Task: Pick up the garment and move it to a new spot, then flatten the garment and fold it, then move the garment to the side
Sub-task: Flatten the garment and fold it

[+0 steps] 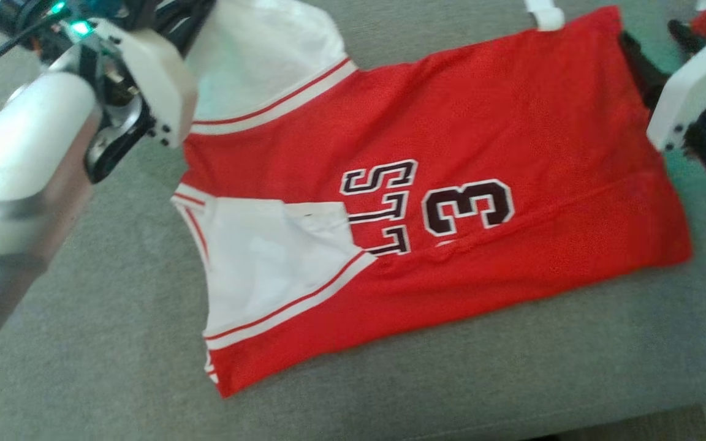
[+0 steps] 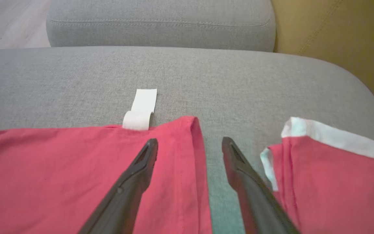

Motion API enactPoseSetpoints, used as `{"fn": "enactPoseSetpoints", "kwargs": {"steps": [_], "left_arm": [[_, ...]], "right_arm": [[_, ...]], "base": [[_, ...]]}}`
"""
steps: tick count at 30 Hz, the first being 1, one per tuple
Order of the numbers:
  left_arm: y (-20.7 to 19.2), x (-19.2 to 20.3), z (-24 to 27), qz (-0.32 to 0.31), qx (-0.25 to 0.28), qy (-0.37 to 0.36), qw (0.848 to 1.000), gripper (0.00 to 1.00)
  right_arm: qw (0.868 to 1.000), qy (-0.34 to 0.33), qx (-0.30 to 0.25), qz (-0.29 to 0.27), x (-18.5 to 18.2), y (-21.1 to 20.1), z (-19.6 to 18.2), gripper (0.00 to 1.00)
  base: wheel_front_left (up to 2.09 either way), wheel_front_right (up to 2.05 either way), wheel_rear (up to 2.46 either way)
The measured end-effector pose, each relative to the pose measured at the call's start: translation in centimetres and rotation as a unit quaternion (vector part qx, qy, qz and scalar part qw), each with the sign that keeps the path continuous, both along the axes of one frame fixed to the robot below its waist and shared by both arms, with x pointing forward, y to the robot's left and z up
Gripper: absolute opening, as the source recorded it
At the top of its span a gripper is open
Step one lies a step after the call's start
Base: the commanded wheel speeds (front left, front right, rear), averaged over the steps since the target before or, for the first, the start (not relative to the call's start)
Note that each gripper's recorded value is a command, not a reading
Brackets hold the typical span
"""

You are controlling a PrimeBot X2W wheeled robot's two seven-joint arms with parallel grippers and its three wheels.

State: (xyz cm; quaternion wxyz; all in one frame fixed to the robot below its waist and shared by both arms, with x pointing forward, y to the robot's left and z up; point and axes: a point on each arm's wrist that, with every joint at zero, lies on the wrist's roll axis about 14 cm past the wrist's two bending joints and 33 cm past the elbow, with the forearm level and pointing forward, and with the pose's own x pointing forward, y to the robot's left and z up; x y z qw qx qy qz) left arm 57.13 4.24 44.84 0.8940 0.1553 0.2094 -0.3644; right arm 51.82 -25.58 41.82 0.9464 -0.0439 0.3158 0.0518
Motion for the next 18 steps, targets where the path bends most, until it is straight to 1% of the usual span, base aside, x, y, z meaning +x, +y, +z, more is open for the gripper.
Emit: {"fn": "enactPoseSetpoints", "kwargs": {"steps": [5, 10, 11, 12, 13, 14, 15, 16, 17, 18], "left_arm": [[0.4, -0.1, -0.2, -0.003, -0.003, -0.004, 1.0, 0.0], [1.5, -0.1, -1.0, 0.005, 0.001, 0.001, 1.0, 0.0], [1.6, -0.1, -1.1, 0.007, 0.0, 0.002, 1.0, 0.0], [1.8, -0.1, -1.2, 0.009, 0.001, 0.004, 1.0, 0.0], [1.9, 0.0, -1.2, 0.01, 0.0, 0.004, 1.0, 0.0], [1.9, 0.0, -1.3, 0.01, -0.001, 0.004, 1.0, 0.0], [2.0, 0.0, -1.3, 0.01, 0.0, 0.004, 1.0, 0.0], [2.0, 0.1, -1.4, 0.011, 0.0, 0.002, 1.0, 0.0], [2.1, 0.2, -1.3, 0.012, 0.001, 0.001, 1.0, 0.0], [2.3, 0.3, -1.4, 0.014, 0.0, -0.001, 1.0, 0.0]], "right_arm": [[0.999, 0.036, 0.016, -0.004, 2.5, 1.3, -2.0, 1.0], [0.998, 0.065, 0.023, -0.002, 3.6, 2.3, -3.6, 1.0], [0.998, 0.066, 0.022, -0.002, 3.7, 2.4, -3.8, 0.98], [0.998, 0.064, 0.024, -0.003, 3.9, 2.4, -3.8, 0.86], [0.998, 0.063, 0.026, -0.005, 4.1, 2.4, -3.9, 0.69], [0.998, 0.063, 0.024, -0.005, 4.1, 2.3, -3.9, 0.69], [0.998, 0.064, 0.023, -0.005, 4.2, 2.3, -4.0, 0.49], [0.998, 0.06, 0.024, -0.004, 4.3, 2.4, -4.0, 0.35], [0.998, 0.056, 0.022, -0.004, 4.5, 2.4, -3.9, 0.0], [0.998, 0.051, 0.02, -0.004, 4.7, 2.2, -3.8, 0.0]], "base": [[0.0, 0.0, 0.0], [0.0, 0.0, 0.0], [0.0, 0.0, 0.0], [0.0, 0.0, 0.0], [0.0, 0.0, 0.0], [0.0, 0.0, 0.0], [0.0, 0.0, 0.0], [0.0, 0.0, 0.0], [0.0, 0.0, 0.0], [0.0, 0.0, 0.0]]}}
